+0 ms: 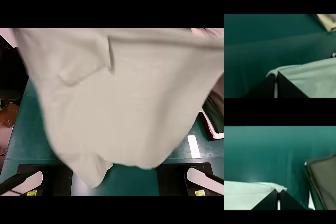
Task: Fold the shirts.
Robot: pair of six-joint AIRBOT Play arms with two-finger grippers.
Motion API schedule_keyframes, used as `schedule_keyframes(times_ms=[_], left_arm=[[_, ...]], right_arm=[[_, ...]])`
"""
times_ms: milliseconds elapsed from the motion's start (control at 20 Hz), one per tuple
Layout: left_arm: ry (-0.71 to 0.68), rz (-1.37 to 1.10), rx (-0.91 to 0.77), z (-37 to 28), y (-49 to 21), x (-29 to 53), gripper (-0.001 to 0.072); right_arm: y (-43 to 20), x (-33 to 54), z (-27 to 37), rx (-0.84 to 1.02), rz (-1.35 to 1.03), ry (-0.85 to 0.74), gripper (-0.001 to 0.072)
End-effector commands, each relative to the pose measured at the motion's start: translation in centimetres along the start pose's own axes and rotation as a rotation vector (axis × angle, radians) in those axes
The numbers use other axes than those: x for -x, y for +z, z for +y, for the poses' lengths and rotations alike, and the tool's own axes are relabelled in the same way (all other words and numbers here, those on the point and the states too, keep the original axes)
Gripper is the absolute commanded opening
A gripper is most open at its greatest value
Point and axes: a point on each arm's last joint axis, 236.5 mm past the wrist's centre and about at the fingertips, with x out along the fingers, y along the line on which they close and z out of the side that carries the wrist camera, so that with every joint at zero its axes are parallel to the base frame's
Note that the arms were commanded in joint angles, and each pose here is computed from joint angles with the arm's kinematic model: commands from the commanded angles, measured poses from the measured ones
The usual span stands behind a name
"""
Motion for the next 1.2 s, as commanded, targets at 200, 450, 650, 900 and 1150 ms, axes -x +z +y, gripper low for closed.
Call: schedule_keyframes(times_ms=[200, 450, 650, 900, 1150], left_arm=[[-0.066, 0.403, 0.143, 8.5, -12.9, -18.3, 0.0025], [0.075, 0.126, 0.146, 13.6, -8.0, -22.6, 0.0026], [0.115, 0.032, 0.068, 14.7, -5.8, -22.7, 0.0026], [0.094, 0.221, -0.007, 14.3, -10.1, -22.2, 0.0026], [0.129, 0.589, -0.085, 15.5, -18.0, -18.8, 0.0026]], right_arm=[[-4.8, -20.2, 0.1, 0.059, 0.395, -0.124, 0.0012], [-1.8, -26.6, 0.6, 0.004, 0.261, -0.13, 0.0012], [0.6, -27.4, 0.5, -0.002, 0.156, -0.131, 0.0012], [-1.5, -27.1, 1.0, 0.018, 0.247, -0.129, 0.0012], [-8.7, -26.3, 0.5, 0.043, 0.526, -0.135, 0.0012]])
